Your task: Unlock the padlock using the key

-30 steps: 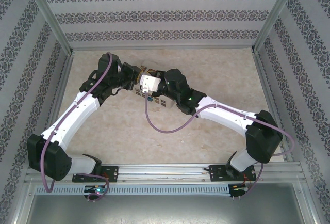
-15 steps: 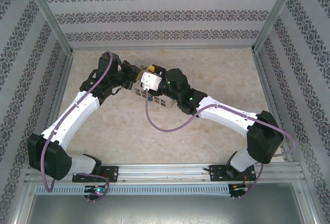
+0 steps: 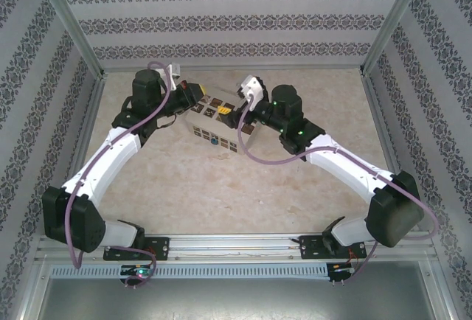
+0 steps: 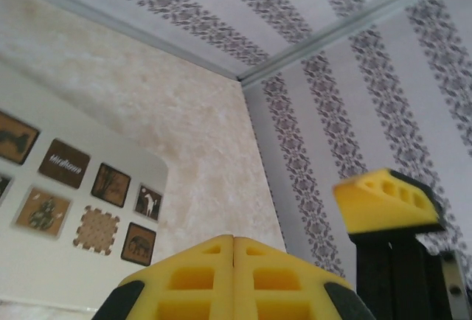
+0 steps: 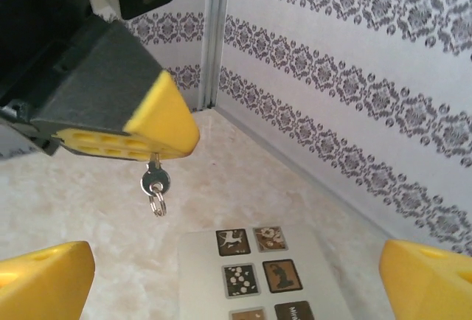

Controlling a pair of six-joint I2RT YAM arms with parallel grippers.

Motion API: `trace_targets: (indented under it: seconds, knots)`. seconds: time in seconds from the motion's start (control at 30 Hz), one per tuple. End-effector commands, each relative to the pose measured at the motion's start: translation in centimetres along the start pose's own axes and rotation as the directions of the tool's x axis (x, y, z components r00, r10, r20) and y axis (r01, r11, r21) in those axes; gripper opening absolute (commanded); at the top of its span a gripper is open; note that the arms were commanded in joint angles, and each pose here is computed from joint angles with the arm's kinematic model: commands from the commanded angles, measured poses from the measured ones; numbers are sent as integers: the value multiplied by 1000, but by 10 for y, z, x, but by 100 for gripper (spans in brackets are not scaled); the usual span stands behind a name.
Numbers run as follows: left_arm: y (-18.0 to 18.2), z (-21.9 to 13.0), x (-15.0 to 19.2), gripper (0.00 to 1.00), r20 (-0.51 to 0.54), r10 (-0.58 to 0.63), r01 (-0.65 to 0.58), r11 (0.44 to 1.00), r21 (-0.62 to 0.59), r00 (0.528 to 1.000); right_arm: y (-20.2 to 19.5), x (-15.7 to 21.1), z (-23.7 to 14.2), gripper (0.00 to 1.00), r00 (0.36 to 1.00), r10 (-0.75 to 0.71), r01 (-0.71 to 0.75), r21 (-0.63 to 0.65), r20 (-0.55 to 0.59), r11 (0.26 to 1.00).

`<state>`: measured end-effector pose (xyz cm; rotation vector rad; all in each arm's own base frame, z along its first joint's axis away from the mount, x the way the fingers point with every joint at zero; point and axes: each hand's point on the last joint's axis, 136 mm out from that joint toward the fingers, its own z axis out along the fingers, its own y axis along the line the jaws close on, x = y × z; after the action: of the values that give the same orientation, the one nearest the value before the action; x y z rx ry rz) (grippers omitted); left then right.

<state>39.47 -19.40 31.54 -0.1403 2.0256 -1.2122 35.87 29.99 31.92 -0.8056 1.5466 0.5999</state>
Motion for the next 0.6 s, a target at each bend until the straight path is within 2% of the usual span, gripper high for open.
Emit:
trace_targets:
  seconds: [0.0, 0.13, 0.2, 0.37, 0.57]
  knots:
    - [-27, 2, -3, 0, -37, 184, -174, 966, 190, 982, -2, -10, -11, 99, 968, 246, -243, -78, 38, 967]
    - [-36, 5, -1, 0, -57, 232, -203, 928, 313, 971, -15, -10, -20, 98, 898, 437, -425, -155, 48, 892]
    - [-42, 5, -2, 0, -60, 245, -207, 905, 371, 968, -13, -12, -25, 98, 858, 512, -491, -236, 32, 838]
    - [-52, 6, 1, 0, -85, 284, -216, 863, 456, 955, 6, -19, -29, 92, 811, 584, -550, -381, -33, 743]
    - [-54, 4, 5, 0, -89, 321, -242, 843, 480, 943, 11, -19, -25, 83, 778, 625, -592, -401, -60, 699]
